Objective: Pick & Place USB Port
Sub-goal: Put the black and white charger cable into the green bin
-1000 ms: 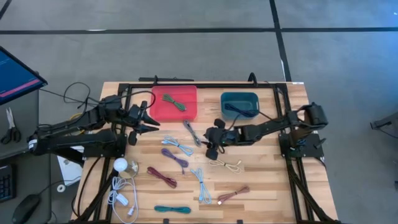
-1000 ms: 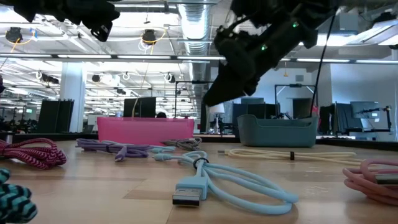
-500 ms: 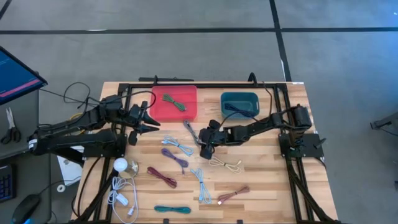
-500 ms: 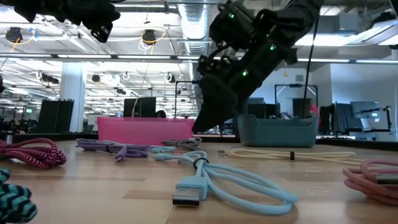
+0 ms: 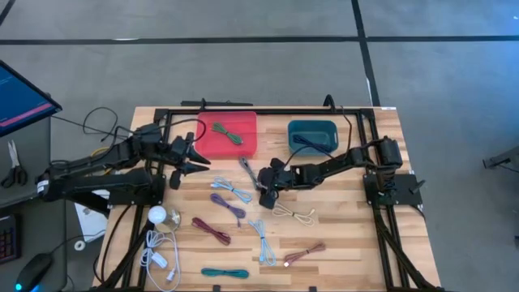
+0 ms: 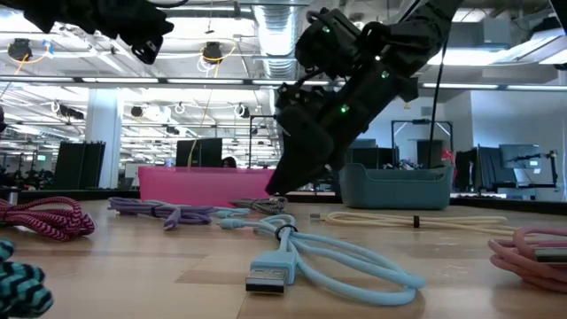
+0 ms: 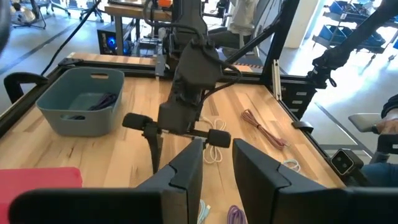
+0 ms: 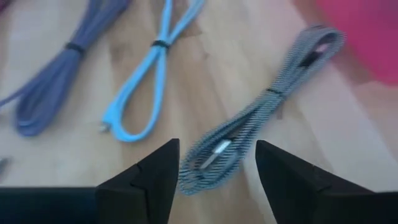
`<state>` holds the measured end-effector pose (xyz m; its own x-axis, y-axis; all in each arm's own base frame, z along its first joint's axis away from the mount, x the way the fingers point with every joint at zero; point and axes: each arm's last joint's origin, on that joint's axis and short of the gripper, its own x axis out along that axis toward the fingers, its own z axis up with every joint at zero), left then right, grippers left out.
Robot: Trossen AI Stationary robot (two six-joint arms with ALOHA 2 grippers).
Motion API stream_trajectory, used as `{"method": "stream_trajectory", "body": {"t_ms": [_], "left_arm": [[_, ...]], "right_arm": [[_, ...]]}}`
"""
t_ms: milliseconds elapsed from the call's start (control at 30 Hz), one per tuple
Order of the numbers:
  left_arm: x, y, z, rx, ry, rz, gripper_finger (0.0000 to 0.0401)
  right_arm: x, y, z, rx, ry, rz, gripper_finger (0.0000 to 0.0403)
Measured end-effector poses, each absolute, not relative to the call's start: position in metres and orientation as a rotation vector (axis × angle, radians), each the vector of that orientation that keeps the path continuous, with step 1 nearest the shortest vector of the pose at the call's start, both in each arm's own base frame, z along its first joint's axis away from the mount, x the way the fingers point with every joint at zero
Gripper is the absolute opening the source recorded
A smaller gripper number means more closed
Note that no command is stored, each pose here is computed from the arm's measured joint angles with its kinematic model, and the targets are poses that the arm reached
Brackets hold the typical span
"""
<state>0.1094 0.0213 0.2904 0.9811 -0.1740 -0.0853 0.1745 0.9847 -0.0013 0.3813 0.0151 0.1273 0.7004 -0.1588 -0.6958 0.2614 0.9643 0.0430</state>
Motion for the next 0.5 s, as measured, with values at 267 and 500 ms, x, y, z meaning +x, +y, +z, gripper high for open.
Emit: {"method": "stream_trajectory", "body": {"t_ms": [267,500], "left_arm": [[0.1131,0.0225,0.2886,-0.002,0.104,-0.175,0.0087],[0.1131,0.0225,0.2885,-0.002,0.105,-0.176,0.0087]], "right_arm": [[0.3816,0.0135,0.1273,0.17,0.764,-0.206,0.0184],[0.3806,0.0086,0.1175,0.195,0.801,-0.231,0.0181]]}}
